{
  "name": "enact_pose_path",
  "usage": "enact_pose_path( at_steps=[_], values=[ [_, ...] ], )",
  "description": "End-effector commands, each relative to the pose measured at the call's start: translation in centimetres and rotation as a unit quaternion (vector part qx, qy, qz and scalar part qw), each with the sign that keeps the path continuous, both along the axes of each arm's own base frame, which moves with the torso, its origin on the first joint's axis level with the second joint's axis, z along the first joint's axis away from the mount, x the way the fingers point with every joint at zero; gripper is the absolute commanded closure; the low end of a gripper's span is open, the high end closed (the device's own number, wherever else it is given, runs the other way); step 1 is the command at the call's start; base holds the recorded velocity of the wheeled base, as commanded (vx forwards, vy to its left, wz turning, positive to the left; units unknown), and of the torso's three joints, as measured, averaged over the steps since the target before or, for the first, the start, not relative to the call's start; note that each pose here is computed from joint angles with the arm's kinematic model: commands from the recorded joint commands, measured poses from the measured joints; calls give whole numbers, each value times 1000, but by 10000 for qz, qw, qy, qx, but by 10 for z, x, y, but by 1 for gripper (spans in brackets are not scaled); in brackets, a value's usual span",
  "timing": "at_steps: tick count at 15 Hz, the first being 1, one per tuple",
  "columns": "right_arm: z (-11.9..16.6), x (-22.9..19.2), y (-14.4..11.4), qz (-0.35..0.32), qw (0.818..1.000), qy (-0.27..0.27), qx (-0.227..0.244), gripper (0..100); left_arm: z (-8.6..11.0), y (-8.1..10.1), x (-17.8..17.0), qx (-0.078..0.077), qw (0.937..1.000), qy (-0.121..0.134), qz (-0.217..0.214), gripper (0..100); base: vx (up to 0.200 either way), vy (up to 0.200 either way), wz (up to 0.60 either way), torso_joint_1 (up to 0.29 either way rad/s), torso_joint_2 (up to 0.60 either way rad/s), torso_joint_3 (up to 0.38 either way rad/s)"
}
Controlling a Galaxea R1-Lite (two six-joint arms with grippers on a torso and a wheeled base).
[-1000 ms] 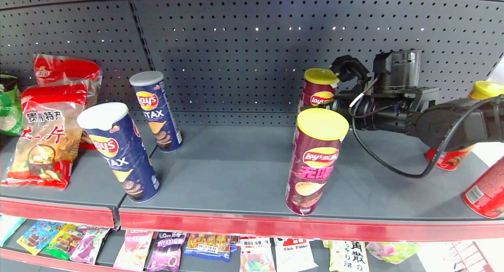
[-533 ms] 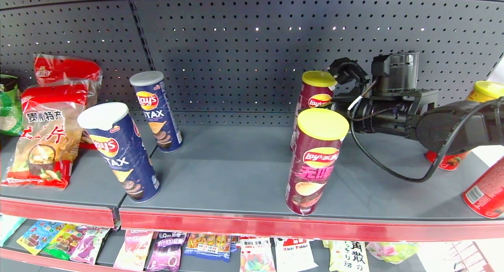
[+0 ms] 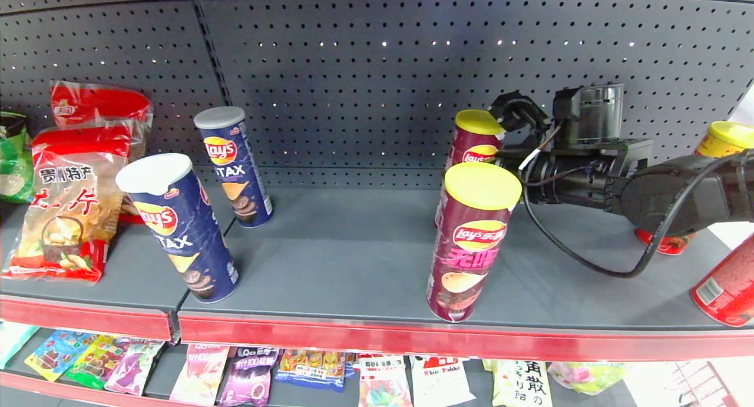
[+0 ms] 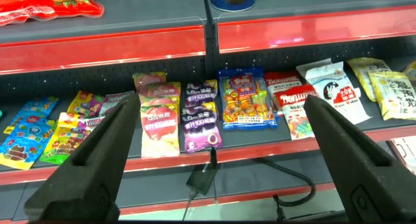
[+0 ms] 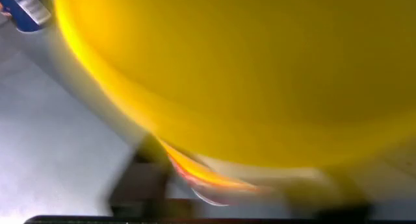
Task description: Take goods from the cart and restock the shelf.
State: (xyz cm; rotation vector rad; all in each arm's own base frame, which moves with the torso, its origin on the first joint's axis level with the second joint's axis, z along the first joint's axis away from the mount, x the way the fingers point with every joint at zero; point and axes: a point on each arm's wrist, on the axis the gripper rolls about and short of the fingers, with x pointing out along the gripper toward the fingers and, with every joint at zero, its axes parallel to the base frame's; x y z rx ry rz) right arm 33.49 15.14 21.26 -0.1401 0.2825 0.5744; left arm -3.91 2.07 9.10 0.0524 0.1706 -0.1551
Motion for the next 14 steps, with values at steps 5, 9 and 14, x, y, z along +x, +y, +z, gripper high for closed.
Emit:
enact_pose_path(
  at_steps=[5, 9, 14],
  values=[
    [13, -12, -6, -30, 9999, -118, 67, 0, 0, 0, 0, -6, 10000, 7, -3, 0, 0, 0, 0, 0, 0, 0],
    [10, -40, -21, -224, 9997, 64, 77, 0, 0, 0, 0, -9, 10000, 8, -18, 0, 0, 0, 0, 0, 0, 0],
    [9, -74, -45, -618, 9979, 162, 104, 0, 0, -1, 0, -35, 9998, 19, -177, 0, 0, 0, 0, 0, 0, 0]
  ],
)
